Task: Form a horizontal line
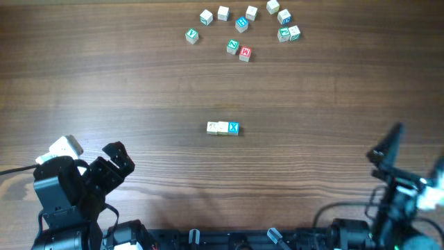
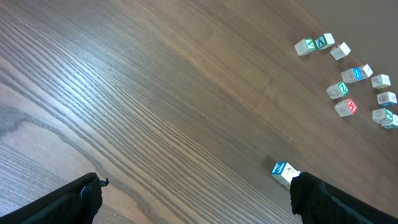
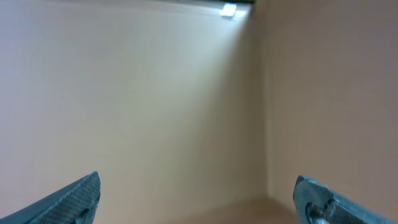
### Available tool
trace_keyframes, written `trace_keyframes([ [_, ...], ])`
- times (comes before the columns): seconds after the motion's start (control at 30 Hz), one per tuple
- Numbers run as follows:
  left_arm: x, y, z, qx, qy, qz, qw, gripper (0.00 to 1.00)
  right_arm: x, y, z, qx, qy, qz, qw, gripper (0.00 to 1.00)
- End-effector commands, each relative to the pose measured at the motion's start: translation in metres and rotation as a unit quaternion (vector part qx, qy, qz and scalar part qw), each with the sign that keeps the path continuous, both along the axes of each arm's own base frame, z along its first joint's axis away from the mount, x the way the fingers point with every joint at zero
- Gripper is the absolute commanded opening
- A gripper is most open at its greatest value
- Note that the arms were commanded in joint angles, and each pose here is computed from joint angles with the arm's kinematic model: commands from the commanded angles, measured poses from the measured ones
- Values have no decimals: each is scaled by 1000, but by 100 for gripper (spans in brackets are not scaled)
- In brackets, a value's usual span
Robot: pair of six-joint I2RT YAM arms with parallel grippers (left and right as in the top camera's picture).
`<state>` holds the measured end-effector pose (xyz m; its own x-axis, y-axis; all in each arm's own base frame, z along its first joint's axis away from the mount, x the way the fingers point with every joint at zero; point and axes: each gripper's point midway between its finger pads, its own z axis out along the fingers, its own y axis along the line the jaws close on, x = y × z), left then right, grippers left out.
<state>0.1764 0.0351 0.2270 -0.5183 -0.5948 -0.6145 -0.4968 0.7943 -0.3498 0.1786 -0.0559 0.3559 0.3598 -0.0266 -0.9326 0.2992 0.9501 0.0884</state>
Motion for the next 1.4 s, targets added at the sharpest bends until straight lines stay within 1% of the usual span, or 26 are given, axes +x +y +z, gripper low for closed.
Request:
trace_keyframes([
  [0.0, 1, -1, 3, -2, -6, -2, 1000, 100, 25, 12, -37, 55, -8, 70, 996, 100],
  [0.07, 1, -1, 3, -2, -6, -2, 1000, 100, 32, 8, -54, 81, -3, 72, 994, 100],
  [0.17, 1, -1, 3, -2, -6, -2, 1000, 100, 47, 5, -95, 102, 31, 70, 992, 100],
  [0.27, 1, -1, 3, -2, -6, -2, 1000, 100, 56, 4, -130, 142, 56, 76, 985, 100],
  [0.3, 1, -1, 3, -2, -6, -2, 1000, 100, 58, 3, -138, 150, 62, 76, 984, 99],
  [0.37, 1, -1, 3, -2, -6, -2, 1000, 100, 60, 3, -153, 156, 77, 74, 982, 100],
  [0.47, 1, -1, 3, -2, -6, -2, 1000, 100, 62, 1, -174, 164, 119, 62, 977, 100],
  [0.67, 1, -1, 3, -2, -6, -2, 1000, 100, 63, 7, -177, 91, 151, 64, 982, 100],
  [1.27, 1, -1, 3, -2, -6, -2, 1000, 100, 63, 7, -178, 90, 151, 64, 982, 100],
  [1.37, -7, 5, -4, 11, 17, 11, 1000, 100, 63, 7, -178, 90, 151, 64, 982, 99],
])
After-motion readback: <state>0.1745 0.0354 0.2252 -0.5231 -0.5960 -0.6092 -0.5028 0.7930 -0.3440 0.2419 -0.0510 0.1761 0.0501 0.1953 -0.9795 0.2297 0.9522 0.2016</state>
